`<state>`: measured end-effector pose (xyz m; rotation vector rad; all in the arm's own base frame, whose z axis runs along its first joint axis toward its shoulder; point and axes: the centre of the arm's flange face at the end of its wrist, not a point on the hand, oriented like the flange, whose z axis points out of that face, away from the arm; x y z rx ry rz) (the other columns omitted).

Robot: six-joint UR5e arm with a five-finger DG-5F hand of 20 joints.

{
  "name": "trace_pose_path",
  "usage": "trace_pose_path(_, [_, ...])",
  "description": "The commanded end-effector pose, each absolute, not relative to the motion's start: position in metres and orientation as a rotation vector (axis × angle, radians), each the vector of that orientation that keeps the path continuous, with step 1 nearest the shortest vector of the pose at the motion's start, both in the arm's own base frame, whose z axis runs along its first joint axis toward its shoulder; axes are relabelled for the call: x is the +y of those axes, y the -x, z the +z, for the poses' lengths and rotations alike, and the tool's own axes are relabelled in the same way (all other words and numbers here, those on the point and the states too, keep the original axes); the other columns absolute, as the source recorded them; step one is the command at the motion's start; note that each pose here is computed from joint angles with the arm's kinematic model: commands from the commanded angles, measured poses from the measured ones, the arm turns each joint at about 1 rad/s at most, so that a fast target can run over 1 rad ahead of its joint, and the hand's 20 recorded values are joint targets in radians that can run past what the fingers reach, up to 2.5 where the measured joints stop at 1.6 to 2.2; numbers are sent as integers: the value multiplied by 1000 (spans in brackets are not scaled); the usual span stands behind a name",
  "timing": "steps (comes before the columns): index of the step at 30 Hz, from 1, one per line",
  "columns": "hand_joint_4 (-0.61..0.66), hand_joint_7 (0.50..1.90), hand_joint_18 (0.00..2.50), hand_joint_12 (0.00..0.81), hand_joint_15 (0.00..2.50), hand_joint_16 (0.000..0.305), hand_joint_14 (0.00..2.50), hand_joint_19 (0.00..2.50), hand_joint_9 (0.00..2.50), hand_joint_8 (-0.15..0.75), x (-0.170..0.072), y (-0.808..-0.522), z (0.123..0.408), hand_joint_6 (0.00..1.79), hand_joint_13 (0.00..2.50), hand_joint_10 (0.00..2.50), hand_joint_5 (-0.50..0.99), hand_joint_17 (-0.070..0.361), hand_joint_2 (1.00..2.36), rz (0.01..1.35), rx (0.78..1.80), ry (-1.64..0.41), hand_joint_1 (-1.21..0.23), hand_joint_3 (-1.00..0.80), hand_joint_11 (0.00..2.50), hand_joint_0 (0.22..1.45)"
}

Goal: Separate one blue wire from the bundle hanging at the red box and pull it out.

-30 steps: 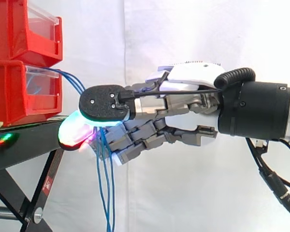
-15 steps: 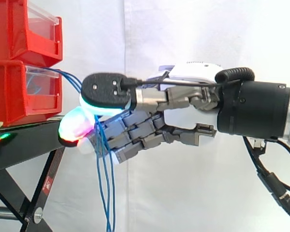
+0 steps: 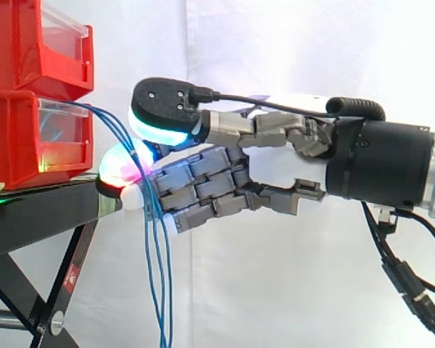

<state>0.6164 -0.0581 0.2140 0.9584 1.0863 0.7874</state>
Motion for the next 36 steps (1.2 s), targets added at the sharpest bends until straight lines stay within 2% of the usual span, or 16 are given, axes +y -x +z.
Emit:
trace_pose_path(1, [250, 1223, 623, 392, 391, 51, 14, 424, 715, 328, -61, -608, 205, 516, 652, 10, -119, 115, 1003, 799, 1027, -959, -741, -472, 400, 608])
trace_pose_path(5, [240, 1179, 628, 394, 398, 51, 14, 428, 717, 328, -63, -603, 203, 563, 656, 10, -126, 114, 1003, 819, 946, -966, -745, -458, 411, 612])
trace_pose_path(6, [237, 1116, 629, 393, 399, 51, 14, 428, 718, 329, -63, -603, 203, 600, 659, 11, -130, 114, 1005, 822, 942, -971, -745, -450, 420, 616])
trace_pose_path(7, [223, 1126, 630, 392, 393, 51, 14, 436, 719, 328, -64, -603, 203, 607, 661, 10, -133, 114, 1005, 822, 941, -974, -746, -441, 412, 621])
trace_pose_path(11, [215, 988, 636, 391, 399, 51, 14, 434, 723, 329, -63, -602, 201, 715, 666, 10, -157, 114, 1009, 830, 945, -984, -754, -400, 426, 626])
trace_pose_path(18, [219, 917, 639, 394, 400, 51, 16, 434, 716, 327, -63, -602, 201, 753, 661, 11, -169, 114, 1009, 827, 943, -985, -760, -387, 442, 633])
trace_pose_path(36, [228, 936, 636, 396, 400, 51, 16, 443, 709, 326, -51, -603, 201, 733, 655, 11, -168, 114, 1006, 793, 928, -1004, -756, -422, 440, 614])
